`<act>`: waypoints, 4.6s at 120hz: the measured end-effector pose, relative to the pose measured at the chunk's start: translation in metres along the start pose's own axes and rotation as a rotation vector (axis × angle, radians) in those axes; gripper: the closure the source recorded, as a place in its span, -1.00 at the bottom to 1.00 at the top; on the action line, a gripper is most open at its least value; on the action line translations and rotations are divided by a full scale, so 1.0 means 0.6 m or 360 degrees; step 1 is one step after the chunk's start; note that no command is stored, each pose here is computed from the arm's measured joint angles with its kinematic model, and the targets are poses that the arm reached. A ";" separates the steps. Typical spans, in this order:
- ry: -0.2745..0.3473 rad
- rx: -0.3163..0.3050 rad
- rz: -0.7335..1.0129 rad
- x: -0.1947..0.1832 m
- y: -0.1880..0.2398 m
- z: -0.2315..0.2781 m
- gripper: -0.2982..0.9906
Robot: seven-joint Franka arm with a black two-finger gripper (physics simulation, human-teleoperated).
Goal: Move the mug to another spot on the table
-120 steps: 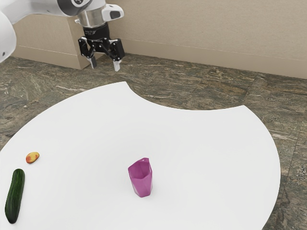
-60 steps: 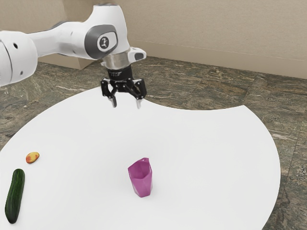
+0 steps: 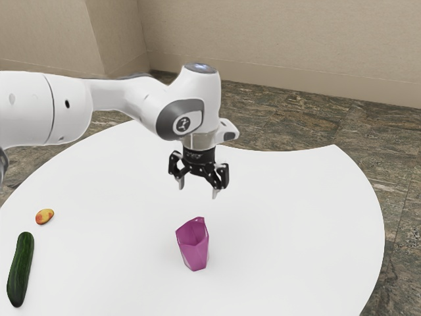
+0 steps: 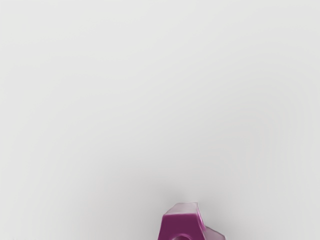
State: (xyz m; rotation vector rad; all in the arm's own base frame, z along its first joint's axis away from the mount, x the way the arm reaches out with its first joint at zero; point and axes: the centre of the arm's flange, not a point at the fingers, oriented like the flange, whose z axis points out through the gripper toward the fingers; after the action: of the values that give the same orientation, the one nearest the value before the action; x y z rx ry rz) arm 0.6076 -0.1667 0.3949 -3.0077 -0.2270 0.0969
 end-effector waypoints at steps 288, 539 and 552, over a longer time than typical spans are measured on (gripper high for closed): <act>0.0009 -0.0267 -0.0615 0.069 -0.130 0.012 0.60; -0.0696 -0.0475 -0.1558 0.288 -0.407 0.216 0.60; -0.0681 -0.0497 -0.1545 0.292 -0.414 0.230 0.60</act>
State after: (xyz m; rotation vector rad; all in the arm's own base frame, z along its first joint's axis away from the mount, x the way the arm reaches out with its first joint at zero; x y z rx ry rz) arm 0.7343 0.1205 0.2804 -2.7269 -1.8076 0.6350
